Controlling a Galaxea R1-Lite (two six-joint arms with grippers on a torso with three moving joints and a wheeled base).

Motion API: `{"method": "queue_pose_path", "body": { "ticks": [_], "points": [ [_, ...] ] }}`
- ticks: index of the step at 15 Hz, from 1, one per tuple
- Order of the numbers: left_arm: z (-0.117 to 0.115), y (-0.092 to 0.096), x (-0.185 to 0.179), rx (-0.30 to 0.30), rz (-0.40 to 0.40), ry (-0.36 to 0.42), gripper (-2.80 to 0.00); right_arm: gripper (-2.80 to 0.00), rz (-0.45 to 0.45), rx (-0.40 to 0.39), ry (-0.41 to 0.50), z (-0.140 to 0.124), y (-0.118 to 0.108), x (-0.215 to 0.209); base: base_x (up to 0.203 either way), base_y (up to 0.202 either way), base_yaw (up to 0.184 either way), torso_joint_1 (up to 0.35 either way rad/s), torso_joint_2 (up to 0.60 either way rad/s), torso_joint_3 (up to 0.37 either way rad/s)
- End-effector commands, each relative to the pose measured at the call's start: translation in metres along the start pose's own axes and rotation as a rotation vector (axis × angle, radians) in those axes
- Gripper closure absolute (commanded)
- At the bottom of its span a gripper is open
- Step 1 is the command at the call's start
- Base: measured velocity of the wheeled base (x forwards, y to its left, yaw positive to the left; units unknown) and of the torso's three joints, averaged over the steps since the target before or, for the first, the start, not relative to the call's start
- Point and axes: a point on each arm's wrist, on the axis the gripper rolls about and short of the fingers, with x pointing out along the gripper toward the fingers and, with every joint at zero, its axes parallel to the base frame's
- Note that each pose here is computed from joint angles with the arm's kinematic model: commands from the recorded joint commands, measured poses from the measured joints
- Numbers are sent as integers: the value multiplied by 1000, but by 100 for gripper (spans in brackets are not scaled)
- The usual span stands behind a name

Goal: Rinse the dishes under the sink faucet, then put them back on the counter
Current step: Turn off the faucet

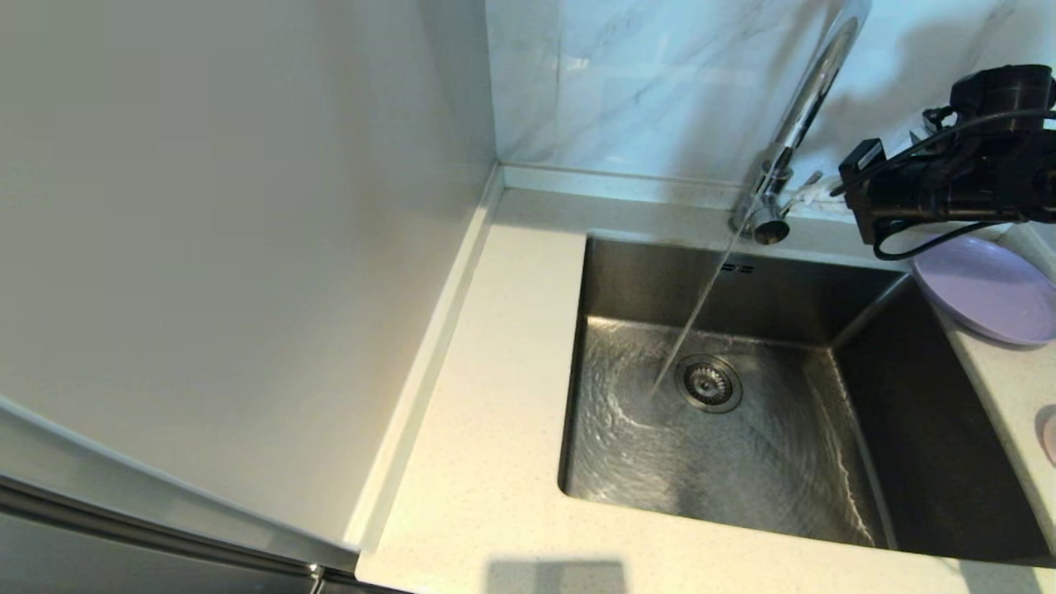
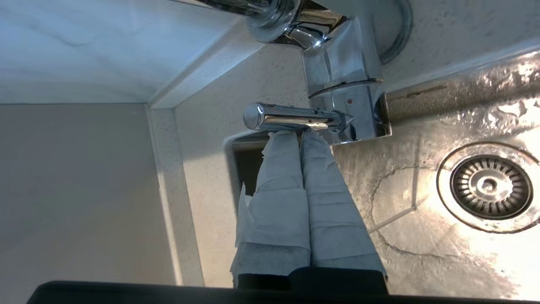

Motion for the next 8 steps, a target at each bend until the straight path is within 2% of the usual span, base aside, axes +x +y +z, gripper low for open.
{"method": "queue_pose_path", "body": {
  "ticks": [1,8],
  "points": [
    [0,0,0,0,0,1,0,0,10,-7,-12,0,-4,5,0,0,0,0,0,0],
    [0,0,0,0,0,1,0,0,29,-3,4,-3,1,-5,0,0,0,0,0,0]
  ]
}}
